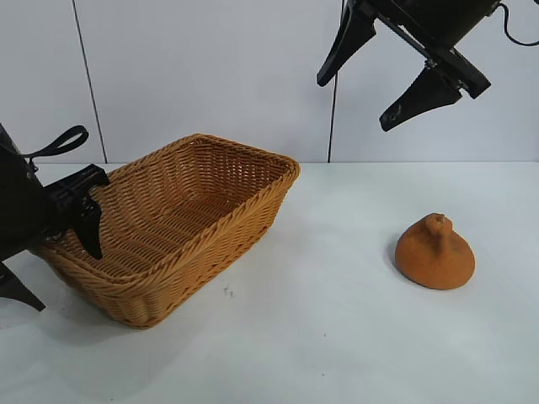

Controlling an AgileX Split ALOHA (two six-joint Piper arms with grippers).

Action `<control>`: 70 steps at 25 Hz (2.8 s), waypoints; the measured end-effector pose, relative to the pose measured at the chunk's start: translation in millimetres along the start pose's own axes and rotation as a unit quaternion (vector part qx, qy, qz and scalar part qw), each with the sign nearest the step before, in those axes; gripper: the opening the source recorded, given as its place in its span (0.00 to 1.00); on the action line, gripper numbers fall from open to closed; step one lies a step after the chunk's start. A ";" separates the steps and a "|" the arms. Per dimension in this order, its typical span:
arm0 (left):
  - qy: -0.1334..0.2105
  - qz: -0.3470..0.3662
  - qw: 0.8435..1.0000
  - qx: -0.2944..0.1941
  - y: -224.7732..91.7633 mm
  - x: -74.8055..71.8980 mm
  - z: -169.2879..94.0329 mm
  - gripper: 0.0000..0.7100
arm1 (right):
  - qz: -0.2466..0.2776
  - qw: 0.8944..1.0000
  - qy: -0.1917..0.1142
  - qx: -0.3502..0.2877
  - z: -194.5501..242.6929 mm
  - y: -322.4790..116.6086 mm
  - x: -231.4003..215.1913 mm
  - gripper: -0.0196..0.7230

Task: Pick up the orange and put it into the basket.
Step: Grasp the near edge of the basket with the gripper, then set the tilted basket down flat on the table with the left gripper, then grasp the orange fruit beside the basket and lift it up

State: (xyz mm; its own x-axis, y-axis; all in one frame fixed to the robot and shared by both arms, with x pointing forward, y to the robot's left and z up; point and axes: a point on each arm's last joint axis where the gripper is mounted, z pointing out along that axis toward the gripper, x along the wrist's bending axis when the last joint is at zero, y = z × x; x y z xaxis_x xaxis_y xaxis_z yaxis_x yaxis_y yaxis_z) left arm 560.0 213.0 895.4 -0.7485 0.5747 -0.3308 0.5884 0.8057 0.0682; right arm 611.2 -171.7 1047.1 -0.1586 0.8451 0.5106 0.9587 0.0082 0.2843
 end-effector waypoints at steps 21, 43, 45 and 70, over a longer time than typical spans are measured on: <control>-0.029 0.313 0.948 0.055 40.4 -82.9 -56.6 0.13 | 0.000 1.000 0.000 0.001 0.0 -0.2 0.0 0.79; 0.007 0.395 0.906 0.151 23.4 -104.1 21.9 0.13 | 0.000 1.000 0.001 0.004 0.0 -0.7 0.1 0.79; 0.005 0.394 0.906 0.152 23.2 -104.3 21.9 0.20 | 0.000 1.000 0.001 0.004 0.0 -0.7 0.1 0.79; 0.103 0.494 0.863 -0.009 92.4 -100.4 -113.8 0.87 | 0.000 1.000 0.001 0.008 0.0 -1.4 0.2 0.79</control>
State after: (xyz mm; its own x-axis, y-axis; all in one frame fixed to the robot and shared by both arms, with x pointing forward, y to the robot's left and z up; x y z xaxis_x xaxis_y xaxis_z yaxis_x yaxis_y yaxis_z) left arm 654.7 246.1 1042.0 0.0770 0.9944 0.0726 0.9672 -0.0922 0.2369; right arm 609.8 -171.5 1046.8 -0.1588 0.8439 0.5125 0.9622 0.0159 0.2719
